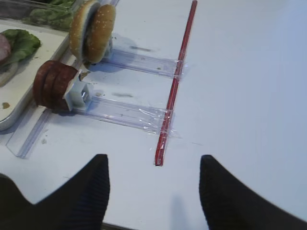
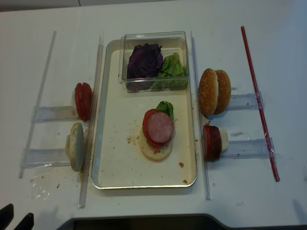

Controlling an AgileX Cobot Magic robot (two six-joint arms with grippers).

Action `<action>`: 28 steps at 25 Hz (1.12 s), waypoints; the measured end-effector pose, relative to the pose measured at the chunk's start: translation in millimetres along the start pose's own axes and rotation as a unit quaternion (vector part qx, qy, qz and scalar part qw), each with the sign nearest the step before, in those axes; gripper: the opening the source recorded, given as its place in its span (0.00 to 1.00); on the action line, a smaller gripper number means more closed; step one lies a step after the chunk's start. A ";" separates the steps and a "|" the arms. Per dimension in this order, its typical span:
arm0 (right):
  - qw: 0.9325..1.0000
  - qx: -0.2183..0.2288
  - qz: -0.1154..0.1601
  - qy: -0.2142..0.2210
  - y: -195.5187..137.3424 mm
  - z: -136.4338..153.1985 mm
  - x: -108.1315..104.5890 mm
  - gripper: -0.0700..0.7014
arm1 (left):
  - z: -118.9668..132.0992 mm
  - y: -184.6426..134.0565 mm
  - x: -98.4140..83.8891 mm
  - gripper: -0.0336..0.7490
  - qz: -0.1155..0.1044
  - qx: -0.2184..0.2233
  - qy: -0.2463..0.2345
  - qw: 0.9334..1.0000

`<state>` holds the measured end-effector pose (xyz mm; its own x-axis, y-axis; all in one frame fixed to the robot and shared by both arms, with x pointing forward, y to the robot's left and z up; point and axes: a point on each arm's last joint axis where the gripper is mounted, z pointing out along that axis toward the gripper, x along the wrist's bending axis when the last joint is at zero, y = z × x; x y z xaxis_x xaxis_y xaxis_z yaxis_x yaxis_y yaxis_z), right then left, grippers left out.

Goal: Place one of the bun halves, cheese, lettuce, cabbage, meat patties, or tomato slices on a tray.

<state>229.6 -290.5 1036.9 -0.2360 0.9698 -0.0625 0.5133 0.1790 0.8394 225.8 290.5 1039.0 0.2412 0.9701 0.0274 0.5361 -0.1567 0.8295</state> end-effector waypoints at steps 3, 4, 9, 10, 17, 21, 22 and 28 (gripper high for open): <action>1.000 0.001 0.011 -0.018 0.3 0.4 0.3 0.67 | 0.0 0.0 0.0 0.41 0.000 0.000 0.000 1.000; 1.000 0.002 0.015 -0.023 0.4 0.5 0.3 0.67 | 0.0 0.0 0.0 0.41 0.000 0.000 0.000 1.000; 0.999 0.002 0.019 -0.030 0.5 0.7 0.4 0.67 | 0.0 0.0 0.0 0.41 0.000 0.000 0.000 1.000; 0.999 0.002 0.019 -0.030 0.5 0.7 0.4 0.67 | 0.0 0.0 0.0 0.41 0.000 0.000 0.000 1.000; 0.999 0.002 0.019 -0.030 0.5 0.7 0.4 0.67 | 0.0 0.0 0.0 0.41 0.000 0.000 0.000 1.000; 0.999 0.002 0.019 -0.030 0.5 0.7 0.4 0.67 | 0.0 0.0 0.0 0.41 0.000 0.000 0.000 1.000; 0.999 0.002 0.019 -0.030 0.5 0.7 0.4 0.67 | 0.0 0.0 0.0 0.41 0.000 0.000 0.000 1.000; 0.999 0.002 0.019 -0.030 0.5 0.7 0.4 0.67 | 0.0 0.0 0.0 0.41 0.000 0.000 0.000 1.000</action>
<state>230.3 -289.8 1036.9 -0.1657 0.9842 -0.0625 0.5248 0.1416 0.8394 225.8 290.5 1039.0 0.2412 0.9701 0.0274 0.5361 -0.1567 0.8295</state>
